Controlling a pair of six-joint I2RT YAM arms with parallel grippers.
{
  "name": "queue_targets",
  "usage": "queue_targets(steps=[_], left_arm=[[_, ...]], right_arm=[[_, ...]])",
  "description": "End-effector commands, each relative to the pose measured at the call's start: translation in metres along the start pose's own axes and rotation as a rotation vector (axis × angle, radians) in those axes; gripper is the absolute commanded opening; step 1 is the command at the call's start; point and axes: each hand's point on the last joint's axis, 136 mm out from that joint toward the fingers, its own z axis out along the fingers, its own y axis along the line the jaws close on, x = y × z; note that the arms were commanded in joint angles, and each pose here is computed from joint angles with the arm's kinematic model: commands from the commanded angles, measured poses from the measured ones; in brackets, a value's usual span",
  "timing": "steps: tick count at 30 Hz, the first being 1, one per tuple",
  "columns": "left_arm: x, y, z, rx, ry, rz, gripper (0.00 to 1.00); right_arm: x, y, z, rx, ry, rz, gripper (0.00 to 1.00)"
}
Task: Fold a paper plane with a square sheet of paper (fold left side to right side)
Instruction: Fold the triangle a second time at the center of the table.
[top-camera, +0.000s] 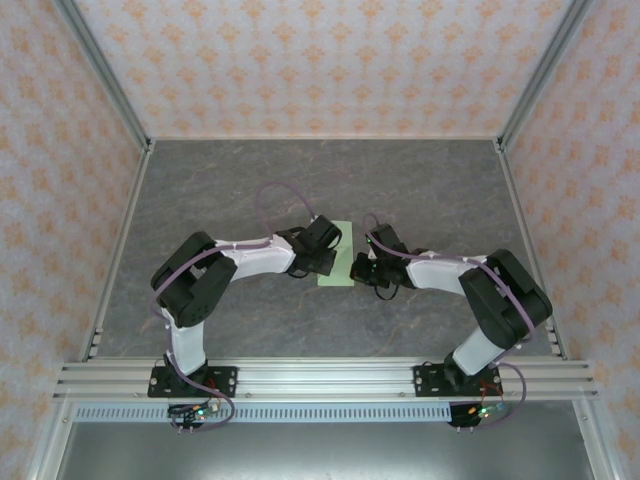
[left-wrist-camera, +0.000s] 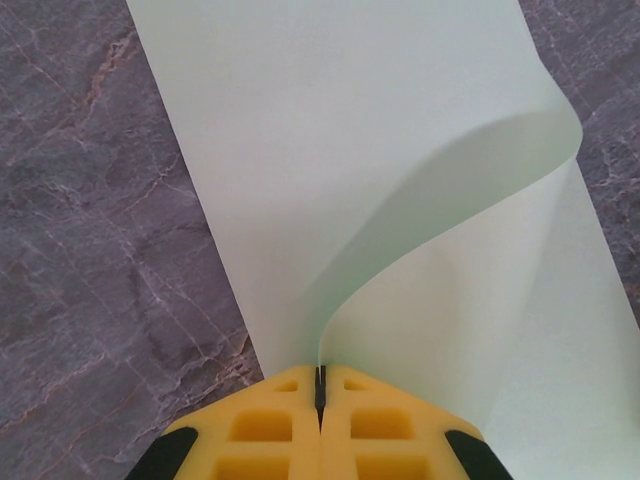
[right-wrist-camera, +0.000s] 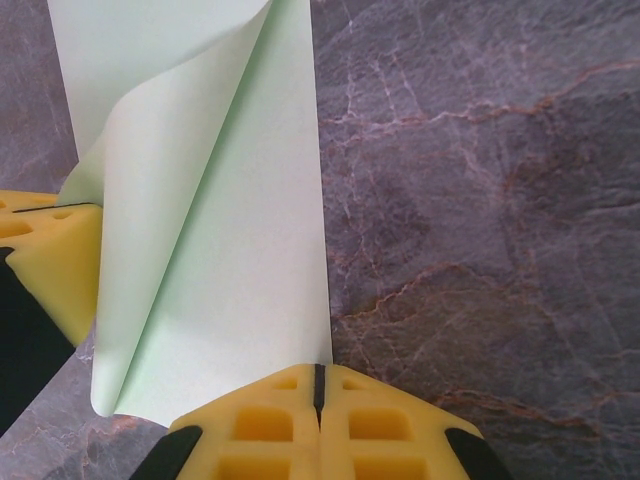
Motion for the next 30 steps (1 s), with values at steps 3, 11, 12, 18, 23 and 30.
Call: queue_targets(steps=[3,11,12,18,23,30], left_arm=[[-0.004,0.005,0.004,-0.020,-0.001,0.008,0.00],[0.000,0.005,0.012,-0.027,0.018,0.013,0.00],[0.000,0.005,0.012,-0.024,0.016,0.014,0.00],[-0.001,0.004,0.012,-0.022,0.015,0.014,0.00],[0.006,0.007,0.016,-0.029,0.032,0.016,0.00],[0.017,0.007,0.021,-0.015,0.054,0.010,0.00]], right_arm=[[0.034,-0.042,0.011,0.163,0.108,0.009,0.04],[0.035,-0.042,0.011,0.166,0.112,0.009,0.04],[0.035,-0.042,0.011,0.166,0.113,0.009,0.04],[0.035,-0.043,0.011,0.168,0.114,0.010,0.04],[0.031,-0.033,0.008,0.117,0.091,0.017,0.05],[-0.014,0.008,-0.019,-0.151,-0.041,0.098,0.05]])
